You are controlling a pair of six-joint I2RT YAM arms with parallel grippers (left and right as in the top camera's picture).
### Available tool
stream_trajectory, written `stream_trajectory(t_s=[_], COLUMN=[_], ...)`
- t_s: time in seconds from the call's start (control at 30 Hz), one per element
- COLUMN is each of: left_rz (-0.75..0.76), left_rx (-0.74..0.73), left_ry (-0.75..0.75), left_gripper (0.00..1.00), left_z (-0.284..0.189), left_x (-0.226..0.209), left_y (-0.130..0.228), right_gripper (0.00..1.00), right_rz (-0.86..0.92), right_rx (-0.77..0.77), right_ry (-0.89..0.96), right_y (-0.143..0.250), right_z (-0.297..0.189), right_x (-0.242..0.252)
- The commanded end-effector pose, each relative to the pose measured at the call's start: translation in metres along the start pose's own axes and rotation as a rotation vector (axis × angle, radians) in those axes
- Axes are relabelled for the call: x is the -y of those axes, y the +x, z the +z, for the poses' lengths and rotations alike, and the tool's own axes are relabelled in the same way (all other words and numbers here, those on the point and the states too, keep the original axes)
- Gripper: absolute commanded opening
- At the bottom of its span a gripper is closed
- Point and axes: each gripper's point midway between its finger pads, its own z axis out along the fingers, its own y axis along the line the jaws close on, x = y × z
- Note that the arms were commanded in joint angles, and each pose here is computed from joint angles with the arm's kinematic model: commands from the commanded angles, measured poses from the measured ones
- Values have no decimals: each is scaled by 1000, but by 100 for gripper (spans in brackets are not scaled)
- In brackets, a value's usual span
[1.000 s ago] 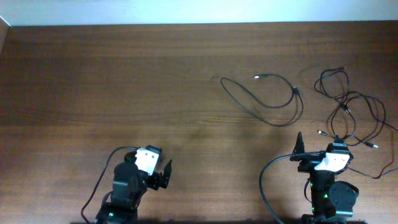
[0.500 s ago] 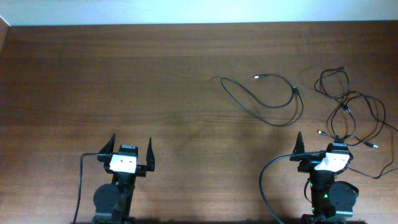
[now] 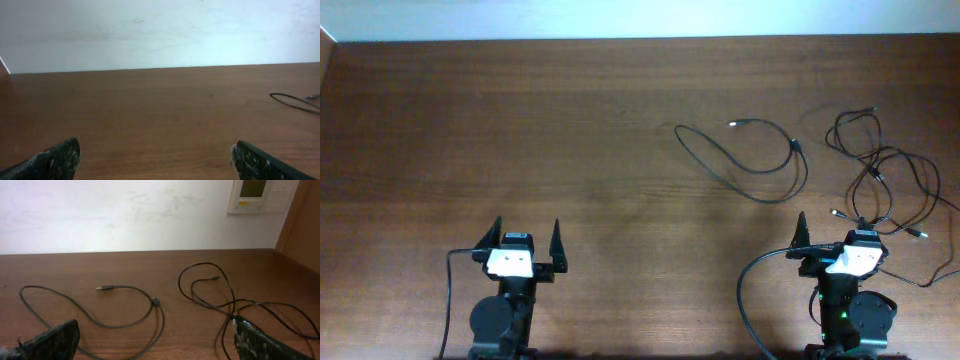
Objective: Untangle cables
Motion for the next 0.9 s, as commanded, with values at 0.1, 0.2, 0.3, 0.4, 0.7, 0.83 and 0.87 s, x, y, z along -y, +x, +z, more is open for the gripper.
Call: stream_trajectory(t_s=[0.1,0.2,0.3,0.4,0.7,0.83,0.87], left_rz=[-49,-48,-48,-48,-49,-49,-49], left_rx=[-12,-40,-35,-11,6,6,6], left_ry=[-31,-13,-3,-5,-5,-5,-5], left_gripper=[99,99,99,99,99,99,99], left_z=[1,3,2,1,0,0,0], left_x=[-6,-2,-1,-1,-1,-1,-1], left_y=[5,11,10,4,1,1,1], right_gripper=[98,98,99,98,98,98,98], right_rz=[10,10,10,10,10,10,10], right_rx=[-4,-4,-4,-4,-4,-4,-4], right_ry=[10,10,10,10,10,10,10], right_y=[2,2,2,2,2,2,2], right_z=[0,0,0,0,0,0,0], right_x=[1,1,1,1,1,1,1])
